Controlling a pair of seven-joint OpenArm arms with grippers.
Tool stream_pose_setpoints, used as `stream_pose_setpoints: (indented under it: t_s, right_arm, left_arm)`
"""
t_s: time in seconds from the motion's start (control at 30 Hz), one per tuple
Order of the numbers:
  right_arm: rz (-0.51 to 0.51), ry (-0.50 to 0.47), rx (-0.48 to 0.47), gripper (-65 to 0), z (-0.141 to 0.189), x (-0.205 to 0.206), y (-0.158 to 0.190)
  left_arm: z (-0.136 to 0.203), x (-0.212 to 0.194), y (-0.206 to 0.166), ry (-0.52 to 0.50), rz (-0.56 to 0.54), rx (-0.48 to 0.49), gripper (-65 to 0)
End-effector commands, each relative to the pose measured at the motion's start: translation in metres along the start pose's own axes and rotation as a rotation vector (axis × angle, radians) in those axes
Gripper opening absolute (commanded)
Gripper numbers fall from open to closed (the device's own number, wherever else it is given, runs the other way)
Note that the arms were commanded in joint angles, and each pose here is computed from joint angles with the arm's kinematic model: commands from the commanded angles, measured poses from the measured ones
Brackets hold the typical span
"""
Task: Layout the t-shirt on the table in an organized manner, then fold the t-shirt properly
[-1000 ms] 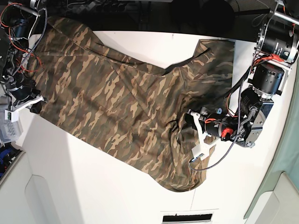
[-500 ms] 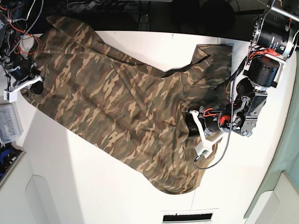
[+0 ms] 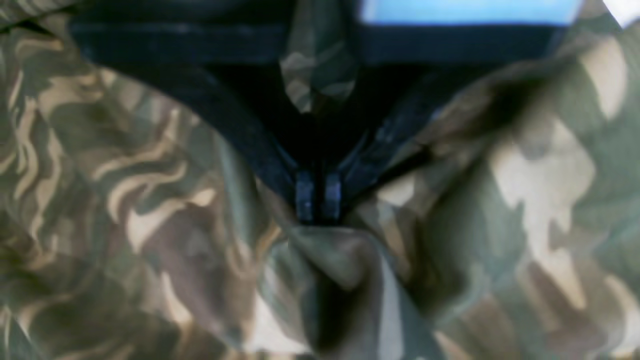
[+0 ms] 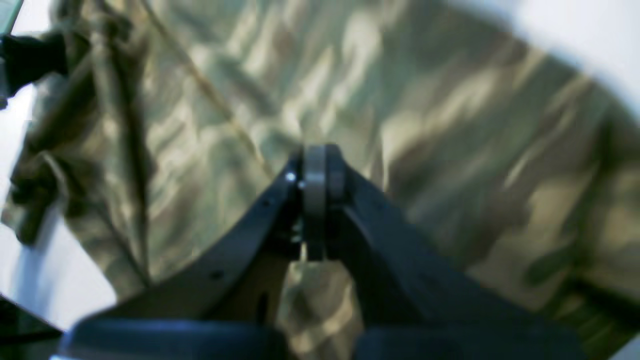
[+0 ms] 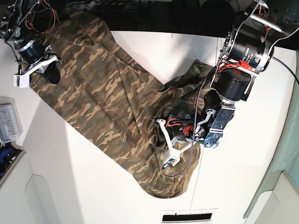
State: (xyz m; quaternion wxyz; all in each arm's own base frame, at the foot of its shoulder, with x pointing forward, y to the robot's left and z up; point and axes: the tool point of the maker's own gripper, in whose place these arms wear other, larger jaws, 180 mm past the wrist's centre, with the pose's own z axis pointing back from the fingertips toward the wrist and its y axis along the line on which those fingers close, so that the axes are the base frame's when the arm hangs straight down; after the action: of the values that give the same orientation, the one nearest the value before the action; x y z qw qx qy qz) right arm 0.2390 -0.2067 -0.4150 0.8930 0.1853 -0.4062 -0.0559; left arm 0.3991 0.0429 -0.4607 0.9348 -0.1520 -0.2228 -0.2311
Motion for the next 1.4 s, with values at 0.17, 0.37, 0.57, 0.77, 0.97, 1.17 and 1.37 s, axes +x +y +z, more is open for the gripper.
stream_pose_setpoints:
  t_s: [0.17,0.37,0.57,0.77,0.97,1.17,1.37]
  right_arm:
    - [0.069,-0.131,0.014,-65.0,0.006,0.051,0.009]
    - [0.156,-0.190,-0.061,-65.0,-0.018,0.092,-0.005]
    - [0.076,-0.129,-0.085,-65.0,-0.062,0.098,-0.032]
    - [0.007,-0.067,-0.089,-65.0,-0.079,0.084,-0.049]
    - [-0.034,-0.024,-0.088,-65.0,-0.064,0.047,-0.056]
    - [-0.081,0.000,-0.070,-65.0,-0.039,0.008,-0.053]
    - [-0.113,0.005,-0.039,-65.0,-0.021,-0.016,-0.033]
  left_arm:
    - [0.036,0.049,0.008,-0.056,-0.012,-0.015,-63.2]
    - [0.060,0.053,0.001,-0.105,-0.006,-0.089,-63.2]
    - [0.059,0.011,-0.035,-0.096,-0.046,-0.214,-63.2]
    - [0.049,-0.029,-0.054,-0.067,-0.048,-0.233,-63.2]
    - [0.045,-0.060,-0.014,-0.019,-0.143,-0.061,-63.2]
    - [0.048,-0.054,0.042,-0.089,-0.147,0.167,-63.2]
    - [0.031,-0.037,0.040,-0.091,-0.128,0.190,-63.3]
